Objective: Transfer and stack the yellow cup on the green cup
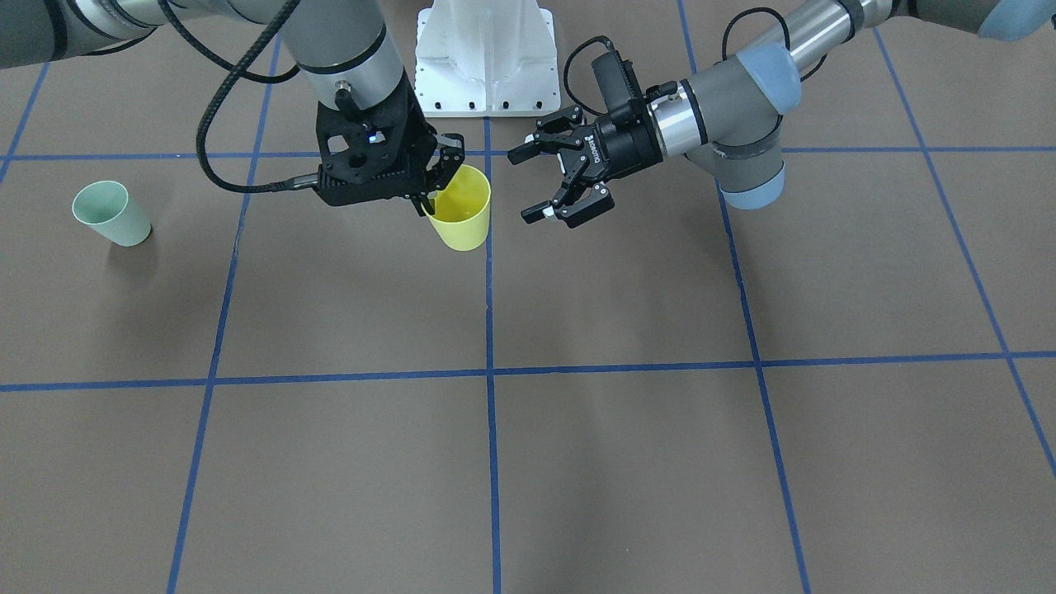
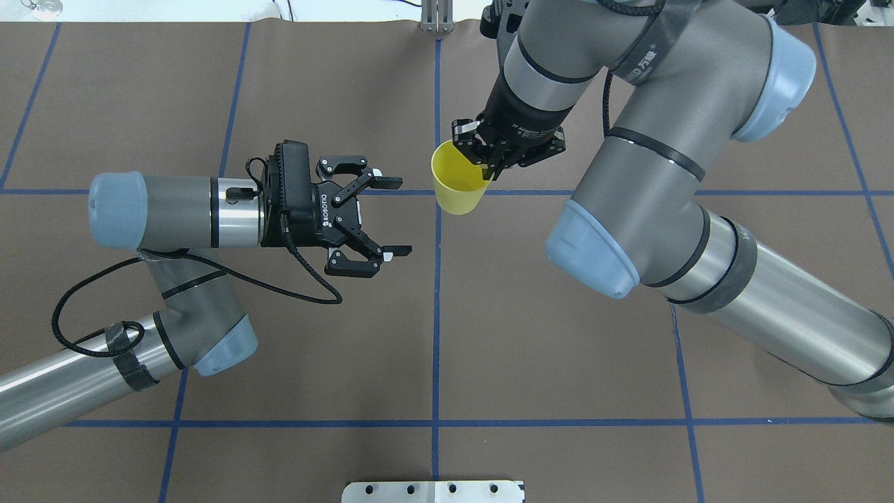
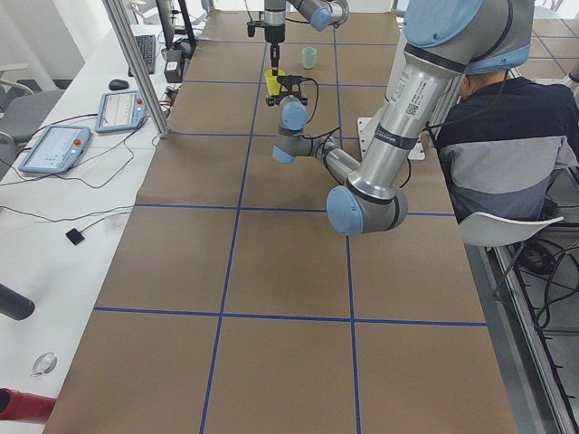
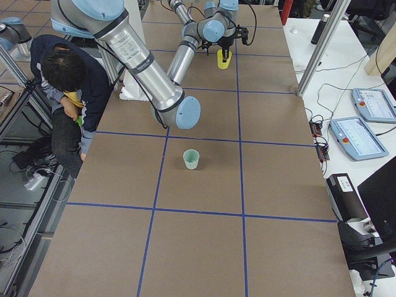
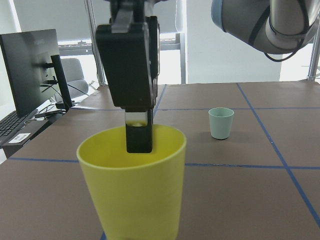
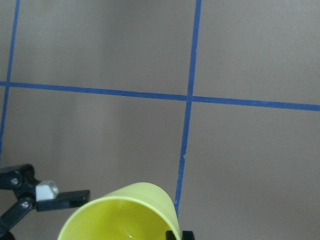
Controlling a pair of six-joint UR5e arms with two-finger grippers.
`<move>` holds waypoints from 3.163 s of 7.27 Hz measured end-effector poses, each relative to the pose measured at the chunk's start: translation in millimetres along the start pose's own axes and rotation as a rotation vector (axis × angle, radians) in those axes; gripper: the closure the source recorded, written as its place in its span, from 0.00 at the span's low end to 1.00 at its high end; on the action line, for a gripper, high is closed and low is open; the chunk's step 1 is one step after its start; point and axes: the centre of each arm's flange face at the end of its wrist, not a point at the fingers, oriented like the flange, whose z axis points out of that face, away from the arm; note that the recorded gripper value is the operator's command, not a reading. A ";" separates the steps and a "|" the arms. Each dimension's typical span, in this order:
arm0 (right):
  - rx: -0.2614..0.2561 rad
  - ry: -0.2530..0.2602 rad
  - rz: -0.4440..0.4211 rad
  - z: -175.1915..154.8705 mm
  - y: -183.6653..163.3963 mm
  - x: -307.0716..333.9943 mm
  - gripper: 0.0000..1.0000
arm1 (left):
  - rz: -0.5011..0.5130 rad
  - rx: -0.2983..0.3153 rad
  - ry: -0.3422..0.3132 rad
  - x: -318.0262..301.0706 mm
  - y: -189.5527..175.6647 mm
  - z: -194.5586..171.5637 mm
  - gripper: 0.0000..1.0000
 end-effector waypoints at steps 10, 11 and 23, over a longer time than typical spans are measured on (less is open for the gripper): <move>0.129 0.122 0.033 -67.8 -51.9 204.4 1.00 | -0.568 -0.853 -0.558 -222.8 105.8 -275.3 0.00; 0.133 0.122 0.017 -72.9 -51.0 210.9 1.00 | -0.660 -0.911 -0.616 -227.8 105.2 -321.1 0.00; -0.024 0.062 -0.236 -22.1 121.9 493.0 1.00 | -0.862 -1.208 -0.700 -181.0 157.8 -562.6 0.00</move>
